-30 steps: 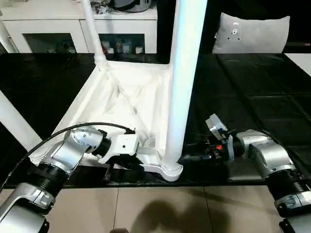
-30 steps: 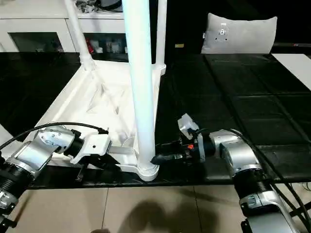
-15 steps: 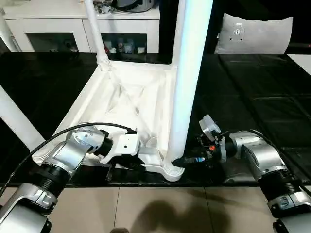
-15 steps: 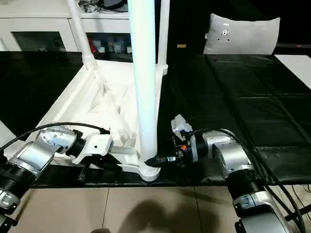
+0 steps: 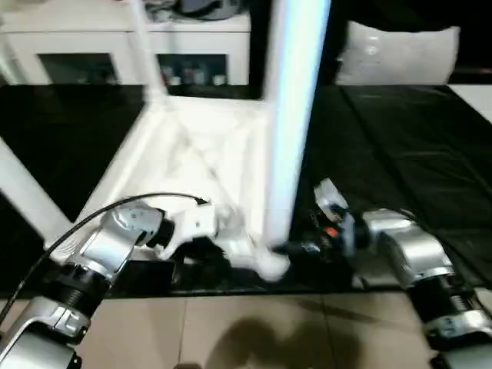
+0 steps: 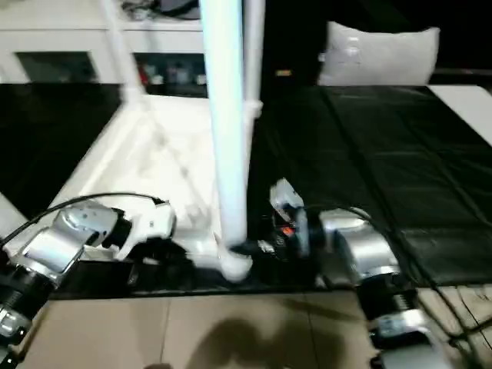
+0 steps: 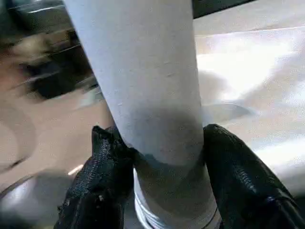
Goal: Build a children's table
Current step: Rotate leg to tighten
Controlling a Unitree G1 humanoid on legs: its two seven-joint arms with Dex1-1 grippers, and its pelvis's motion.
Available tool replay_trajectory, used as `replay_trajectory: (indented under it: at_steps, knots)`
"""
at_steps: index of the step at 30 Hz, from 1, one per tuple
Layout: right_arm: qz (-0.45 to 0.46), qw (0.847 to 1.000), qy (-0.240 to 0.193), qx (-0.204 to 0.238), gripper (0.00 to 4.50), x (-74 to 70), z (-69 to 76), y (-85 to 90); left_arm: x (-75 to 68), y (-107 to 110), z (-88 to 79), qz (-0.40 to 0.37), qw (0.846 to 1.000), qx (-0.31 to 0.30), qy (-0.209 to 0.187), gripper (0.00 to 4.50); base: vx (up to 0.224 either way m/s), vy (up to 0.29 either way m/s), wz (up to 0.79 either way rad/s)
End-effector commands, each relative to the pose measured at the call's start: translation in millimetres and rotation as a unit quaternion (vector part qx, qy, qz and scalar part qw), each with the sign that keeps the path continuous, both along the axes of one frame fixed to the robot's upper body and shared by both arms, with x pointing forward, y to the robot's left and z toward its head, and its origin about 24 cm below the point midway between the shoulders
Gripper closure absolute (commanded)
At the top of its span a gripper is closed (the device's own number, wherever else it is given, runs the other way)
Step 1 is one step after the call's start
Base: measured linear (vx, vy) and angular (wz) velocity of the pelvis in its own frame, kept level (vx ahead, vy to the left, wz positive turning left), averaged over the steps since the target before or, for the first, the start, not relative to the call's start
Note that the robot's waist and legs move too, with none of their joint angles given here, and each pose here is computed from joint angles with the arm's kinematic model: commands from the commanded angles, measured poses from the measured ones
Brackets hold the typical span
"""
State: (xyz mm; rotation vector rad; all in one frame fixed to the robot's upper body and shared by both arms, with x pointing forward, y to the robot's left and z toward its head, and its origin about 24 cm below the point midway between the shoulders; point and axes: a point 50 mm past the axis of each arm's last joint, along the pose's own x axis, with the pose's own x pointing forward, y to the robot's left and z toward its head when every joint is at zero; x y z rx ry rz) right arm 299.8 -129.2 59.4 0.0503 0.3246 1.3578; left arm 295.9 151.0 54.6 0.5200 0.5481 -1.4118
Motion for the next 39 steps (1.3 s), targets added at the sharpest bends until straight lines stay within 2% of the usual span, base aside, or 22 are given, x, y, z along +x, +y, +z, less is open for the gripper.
replay_trajectory:
  at_steps: [1,2,3,4,5,7,9,10,11,15,16,18,20,24,26,32,34,35,39]
  knots:
    - [-0.107,0.994,-0.002,-0.011,2.51,17.3,0.4,12.8,-7.7,-41.8,2.9,-0.028,0.997,-0.067,0.007,4.5,0.0,0.0,0.0]
    - [-0.159,0.987,-0.001,-0.015,2.51,24.7,0.0,17.6,-4.6,-48.3,4.3,0.0,0.997,-0.079,0.003,4.5,0.0,0.0,0.0]
    - [-0.163,0.987,-0.001,-0.015,2.52,25.2,0.0,17.9,-4.3,-48.8,4.4,0.002,0.997,-0.08,0.002,4.5,0.0,0.0,0.0]
    - [-0.225,0.974,0.004,-0.016,2.52,33.5,-0.1,23.0,1.0,-56.5,6.3,0.038,0.995,-0.091,-0.006,4.5,0.0,0.0,0.0]
    - [-0.225,0.974,0.004,-0.016,2.52,33.5,-0.1,23.0,1.0,-56.5,6.3,0.038,0.995,-0.091,-0.006,4.5,0.0,0.0,0.0]
    - [-0.307,0.952,0.009,-0.021,2.52,43.6,0.0,31.4,11.5,-68.5,9.8,0.098,0.99,-0.101,-0.027,4.5,0.0,0.0,0.0]
    - [-0.329,0.944,0.003,-0.018,2.52,45.7,0.7,36.5,17.6,-74.8,12.6,0.129,0.985,-0.102,-0.045,4.5,0.0,0.0,0.0]
    - [-0.33,0.944,-0.004,-0.013,2.18,45.6,1.4,38.4,19.7,-77.5,13.8,0.137,0.984,-0.1,-0.054,4.5,0.0,0.0,0.0]
    - [-0.329,0.944,-0.006,-0.009,1.84,45.2,1.6,39.5,20.8,-79.0,14.5,0.142,0.983,-0.099,-0.059,4.5,0.0,0.0,0.0]
    - [-0.321,0.947,-0.011,0.004,1.63,42.6,1.2,38.0,23.5,-82.1,14.4,0.153,0.982,-0.084,-0.08,4.5,0.0,0.0,0.0]
    - [-0.319,0.948,-0.014,0.004,1.41,42.2,1.3,37.0,23.5,-81.7,14.1,0.153,0.981,-0.082,-0.08,4.5,0.0,0.0,0.0]
    - [-0.302,0.953,-0.038,-0.001,1.35,39.6,1.9,29.0,22.7,-77.1,13.2,0.145,0.983,-0.076,-0.087,4.5,0.0,0.0,0.0]
    - [-0.273,0.96,-0.055,0.001,1.06,35.7,3.8,20.2,21.1,-71.8,12.4,0.125,0.985,-0.073,-0.091,4.5,0.0,0.0,0.0]
    - [-0.197,0.977,-0.078,-0.003,0.75,29.6,12.9,-9.9,14.9,-57.3,6.3,0.064,0.991,-0.057,-0.1,4.5,0.0,0.0,0.0]
    - [-0.171,0.981,-0.088,-0.013,0.75,27.2,14.2,-15.7,13.7,-54.3,4.9,0.054,0.992,-0.052,-0.097,4.5,0.0,0.0,0.0]
    - [-0.071,0.991,-0.104,-0.047,0.75,19.5,20.3,-34.4,-0.4,-38.4,-2.1,-0.052,0.996,-0.007,-0.067,4.5,0.0,0.0,0.0]
    - [-0.039,0.993,-0.097,-0.045,0.75,16.6,21.3,-35.9,-2.0,-36.4,-2.7,-0.072,0.995,0.002,-0.062,4.5,0.0,0.0,0.0]
    - [0.005,0.996,-0.086,-0.039,0.91,12.2,22.6,-37.6,-3.9,-34.2,-2.8,-0.1,0.993,0.01,-0.057,4.5,0.0,0.0,0.0]
    - [0.074,0.993,-0.063,-0.06,1.22,5.2,16.6,-35.0,-6.5,-32.4,-3.1,-0.148,0.987,0.028,-0.056,4.5,0.0,0.0,0.0]
